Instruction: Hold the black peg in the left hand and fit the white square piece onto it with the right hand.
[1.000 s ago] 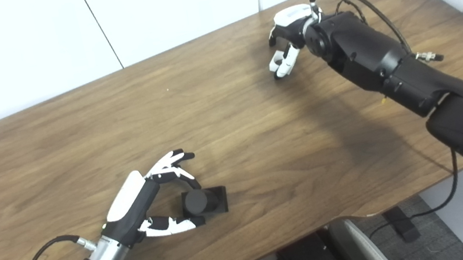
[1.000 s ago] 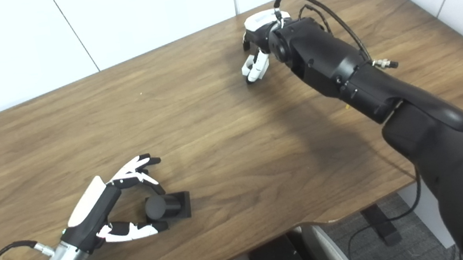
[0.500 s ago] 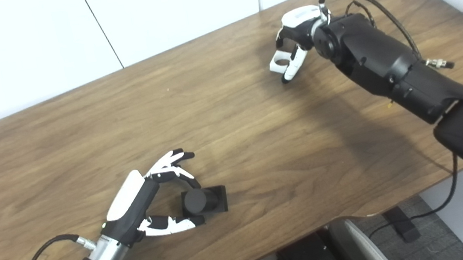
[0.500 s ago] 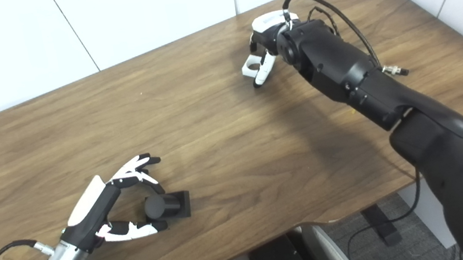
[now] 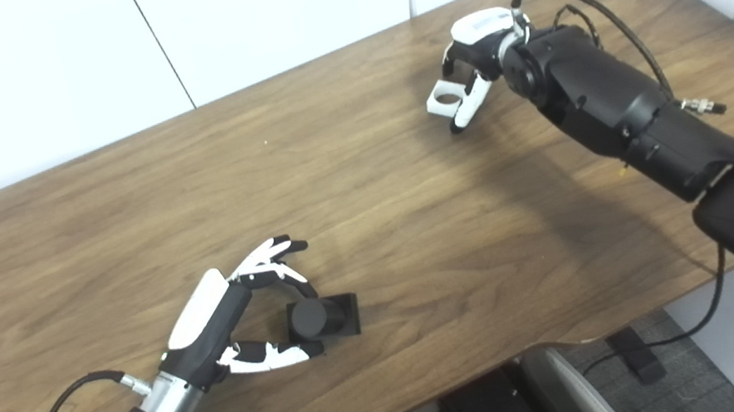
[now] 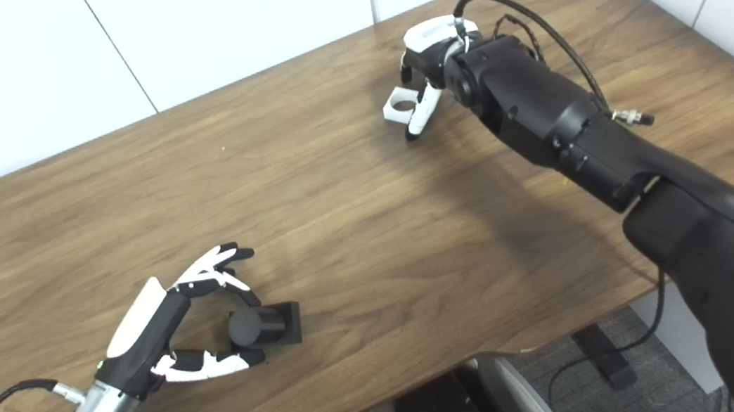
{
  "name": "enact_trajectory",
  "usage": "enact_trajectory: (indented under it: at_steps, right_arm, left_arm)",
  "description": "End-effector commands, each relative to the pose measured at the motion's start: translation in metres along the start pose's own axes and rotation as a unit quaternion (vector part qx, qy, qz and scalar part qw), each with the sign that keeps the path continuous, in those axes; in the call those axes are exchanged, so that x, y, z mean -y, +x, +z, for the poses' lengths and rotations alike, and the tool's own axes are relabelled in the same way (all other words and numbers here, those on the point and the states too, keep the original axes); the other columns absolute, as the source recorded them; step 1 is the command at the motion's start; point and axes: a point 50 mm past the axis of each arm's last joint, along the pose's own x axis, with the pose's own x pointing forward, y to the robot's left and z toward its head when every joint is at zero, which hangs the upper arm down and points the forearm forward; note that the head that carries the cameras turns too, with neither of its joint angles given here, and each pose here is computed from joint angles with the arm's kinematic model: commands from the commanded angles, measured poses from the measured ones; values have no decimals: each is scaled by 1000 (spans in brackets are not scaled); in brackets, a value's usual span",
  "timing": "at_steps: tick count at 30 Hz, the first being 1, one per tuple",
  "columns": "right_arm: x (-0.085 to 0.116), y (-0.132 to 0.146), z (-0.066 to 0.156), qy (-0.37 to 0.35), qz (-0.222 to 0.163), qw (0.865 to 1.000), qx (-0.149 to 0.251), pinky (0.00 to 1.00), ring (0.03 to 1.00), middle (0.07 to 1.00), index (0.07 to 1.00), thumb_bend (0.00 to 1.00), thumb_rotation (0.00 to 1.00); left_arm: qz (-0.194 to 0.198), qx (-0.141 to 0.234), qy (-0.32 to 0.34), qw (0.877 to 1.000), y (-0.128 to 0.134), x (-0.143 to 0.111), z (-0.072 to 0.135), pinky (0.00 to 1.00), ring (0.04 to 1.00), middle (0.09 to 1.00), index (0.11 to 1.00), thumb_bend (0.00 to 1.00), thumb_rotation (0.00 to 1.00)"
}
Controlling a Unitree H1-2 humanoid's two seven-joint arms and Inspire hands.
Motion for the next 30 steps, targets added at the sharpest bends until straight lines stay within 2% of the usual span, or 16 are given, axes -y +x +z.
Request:
enact_trajectory:
  at_steps: [1,8,18,19,22,30]
  right_arm:
    - [-32,3,-8,-10,37,999,-23,806,883,861,705,816,382]
    - [-50,3,2,14,7,1000,-16,755,828,811,650,724,358]
    - [-69,4,11,40,-3,999,-15,713,815,797,590,699,324]
    - [-69,4,11,42,-5,999,-14,705,807,787,580,695,315]
    - [-71,3,12,45,-11,999,-12,696,793,774,504,537,181]
    - [-76,0,12,38,-31,999,-10,665,761,749,491,513,151]
  left_arm:
    - [-56,-76,4,996,-22,10,-26,789,947,881,491,518,58]
    - [-54,-75,3,996,-23,11,-25,783,945,880,490,518,58]
    - [-56,-79,2,995,-23,13,-25,801,948,883,491,518,58]
    - [-56,-79,1,995,-23,13,-25,803,948,882,491,518,58]
    - [-55,-77,1,996,-24,14,-25,805,947,881,490,518,59]
    - [-56,-76,2,996,-23,15,-24,805,947,880,491,518,61]
